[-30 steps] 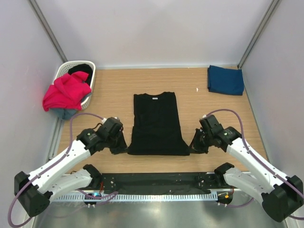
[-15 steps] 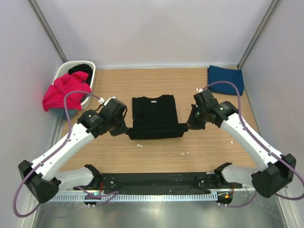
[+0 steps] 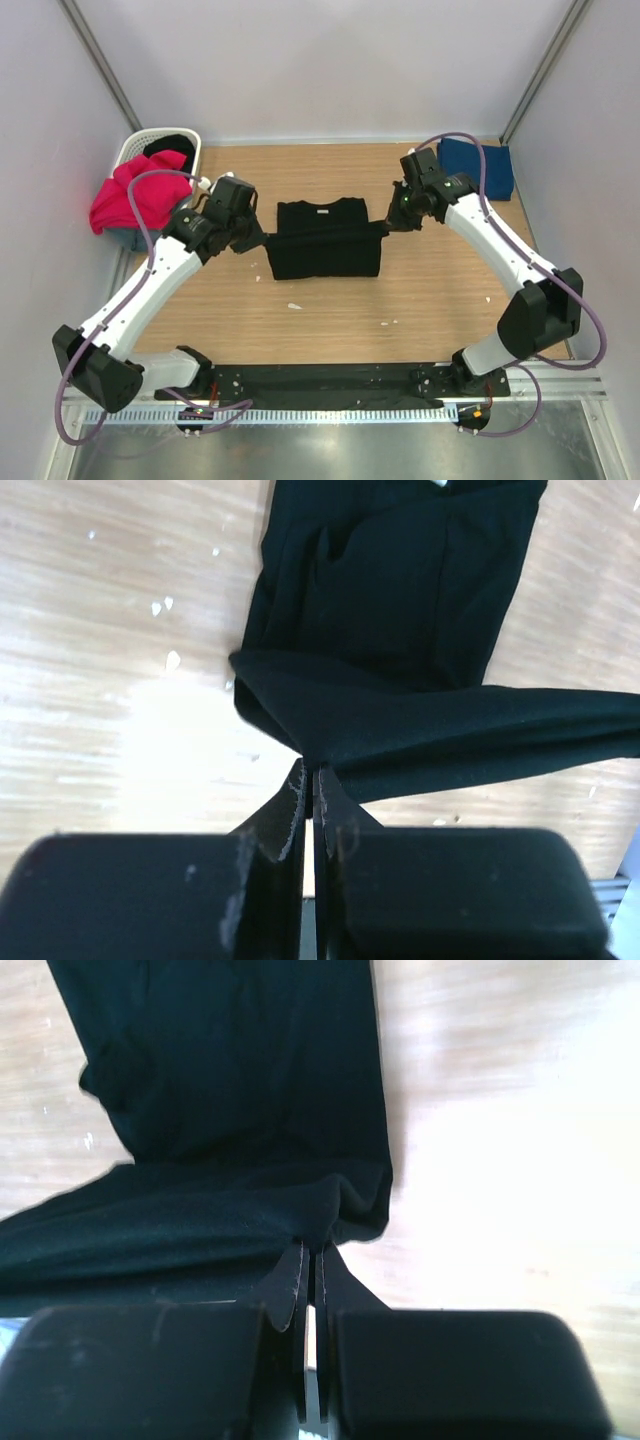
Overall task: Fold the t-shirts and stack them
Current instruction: Fold the tshirt
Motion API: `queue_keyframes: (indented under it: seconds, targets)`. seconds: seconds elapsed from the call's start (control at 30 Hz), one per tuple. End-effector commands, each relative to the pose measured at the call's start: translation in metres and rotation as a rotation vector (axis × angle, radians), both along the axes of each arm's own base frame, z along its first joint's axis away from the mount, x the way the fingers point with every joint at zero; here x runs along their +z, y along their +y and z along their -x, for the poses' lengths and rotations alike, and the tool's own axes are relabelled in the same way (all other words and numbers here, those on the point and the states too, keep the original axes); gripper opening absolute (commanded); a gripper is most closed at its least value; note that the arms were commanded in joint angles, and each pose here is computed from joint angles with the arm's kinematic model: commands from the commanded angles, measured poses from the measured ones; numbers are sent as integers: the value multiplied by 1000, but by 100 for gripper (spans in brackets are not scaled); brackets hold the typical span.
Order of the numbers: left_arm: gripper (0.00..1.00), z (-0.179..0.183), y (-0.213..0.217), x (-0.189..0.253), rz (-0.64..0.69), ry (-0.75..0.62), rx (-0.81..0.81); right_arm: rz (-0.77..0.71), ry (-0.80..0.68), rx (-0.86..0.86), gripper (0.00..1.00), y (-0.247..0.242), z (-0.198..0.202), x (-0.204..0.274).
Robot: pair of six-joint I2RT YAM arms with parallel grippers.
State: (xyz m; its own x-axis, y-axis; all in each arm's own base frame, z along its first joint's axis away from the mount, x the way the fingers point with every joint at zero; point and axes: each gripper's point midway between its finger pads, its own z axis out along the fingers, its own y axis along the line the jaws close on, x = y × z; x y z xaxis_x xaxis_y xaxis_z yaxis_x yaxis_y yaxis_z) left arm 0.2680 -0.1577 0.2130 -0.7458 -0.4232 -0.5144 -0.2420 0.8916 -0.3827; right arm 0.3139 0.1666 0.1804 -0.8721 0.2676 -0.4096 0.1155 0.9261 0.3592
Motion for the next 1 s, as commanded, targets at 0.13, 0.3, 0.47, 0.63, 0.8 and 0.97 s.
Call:
queue_keyframes:
  seconds: [0.13, 0.3, 0.47, 0.63, 0.8, 0.97]
  targets:
    - [0, -40, 28, -1, -105, -65, 56, 101, -101, -93, 1, -39, -62, -2]
    - [0, -59, 27, -16, -85, -50, 73, 94, -105, -90, 1, -40, -86, -8]
    - [0, -78, 37, -17, -100, -73, 102, 51, -118, -80, 1, -30, -108, -16]
    - [0, -99, 44, -18, -131, -74, 107, 51, -122, -83, 1, -26, -134, -26]
    - [0, -118, 51, -29, -156, -53, 101, 60, -100, -81, 1, -25, -160, -44]
    - [0, -148, 53, -49, -139, -48, 110, 48, -94, -82, 1, -21, -182, -55]
